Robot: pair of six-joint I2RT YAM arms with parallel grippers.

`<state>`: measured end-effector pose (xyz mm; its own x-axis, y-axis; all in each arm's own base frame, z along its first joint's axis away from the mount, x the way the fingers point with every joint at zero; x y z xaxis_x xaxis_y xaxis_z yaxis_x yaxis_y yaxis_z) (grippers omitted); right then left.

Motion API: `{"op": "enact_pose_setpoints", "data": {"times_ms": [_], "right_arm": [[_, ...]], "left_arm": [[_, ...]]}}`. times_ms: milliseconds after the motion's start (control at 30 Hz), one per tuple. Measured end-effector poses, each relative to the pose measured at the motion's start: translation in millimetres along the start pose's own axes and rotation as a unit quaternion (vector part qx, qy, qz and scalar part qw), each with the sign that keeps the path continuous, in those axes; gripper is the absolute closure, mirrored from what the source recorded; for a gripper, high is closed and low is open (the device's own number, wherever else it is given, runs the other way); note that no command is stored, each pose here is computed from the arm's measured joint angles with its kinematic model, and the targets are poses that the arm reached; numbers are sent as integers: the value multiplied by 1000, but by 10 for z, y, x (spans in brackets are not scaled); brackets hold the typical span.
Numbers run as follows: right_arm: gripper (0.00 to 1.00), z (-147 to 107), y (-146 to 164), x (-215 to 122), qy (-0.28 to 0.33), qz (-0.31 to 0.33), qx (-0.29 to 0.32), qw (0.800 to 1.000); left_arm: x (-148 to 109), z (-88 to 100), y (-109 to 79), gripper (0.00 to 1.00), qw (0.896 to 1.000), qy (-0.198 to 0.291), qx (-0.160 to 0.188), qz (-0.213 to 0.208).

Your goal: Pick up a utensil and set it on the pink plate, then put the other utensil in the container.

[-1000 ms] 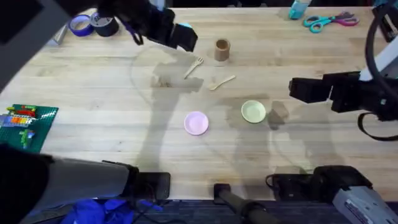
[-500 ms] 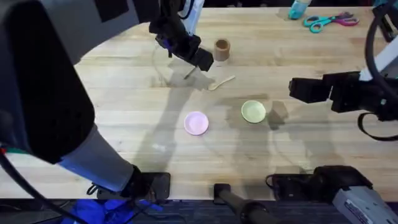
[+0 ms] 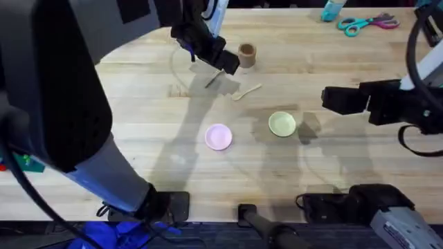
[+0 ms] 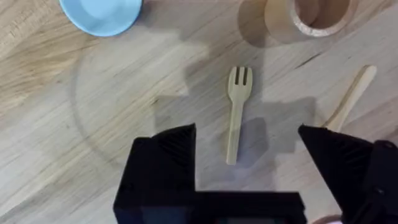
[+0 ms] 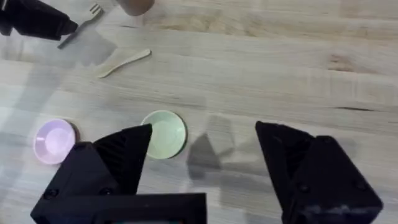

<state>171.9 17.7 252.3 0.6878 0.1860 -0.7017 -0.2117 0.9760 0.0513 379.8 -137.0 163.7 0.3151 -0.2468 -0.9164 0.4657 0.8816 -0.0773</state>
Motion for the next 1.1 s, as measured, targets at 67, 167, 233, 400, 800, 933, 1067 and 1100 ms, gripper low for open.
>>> {"op": "enact_pose_setpoints", "data": {"times_ms": [67,167,233,400,800,933,1067,1100], "right_arm": [[4,0,0,1,0,0,0,1000],[5,0,0,1,0,0,0,1000],[4,0,0,1,0,0,0,1000],[5,0,0,1,0,0,0,1000],[4,0,0,1,0,0,0,1000],[5,0,0,1,0,0,0,1000],[4,0,0,1,0,0,0,1000],[4,0,0,1,0,0,0,1000]], "left_arm": [[15,6,3,8,1000,0,0,0],[87,-14,10,8,1000,10,-1,-1],[166,-39,18,8,1000,20,-3,-3],[369,-113,37,8,999,48,-7,-6],[468,-137,53,26,997,72,-6,-7],[476,-139,62,56,997,82,-3,-4],[477,-143,53,59,996,87,2,-1],[477,-143,50,59,996,87,3,-1]]}}
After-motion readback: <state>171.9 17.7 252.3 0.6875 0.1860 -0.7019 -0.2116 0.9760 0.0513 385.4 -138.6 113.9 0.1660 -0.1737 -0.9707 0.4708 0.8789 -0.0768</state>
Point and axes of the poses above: each hand's point on the last joint's axis, 136 mm out from that joint toward the fingers, its own x axis out along the fingers, its own y axis along the line the jaws close on, z = x × y, the point moved 8 cm from there along -x, back along the fingers, and after that the axes turned 6 degrees about -x, right-handed, at the moved point
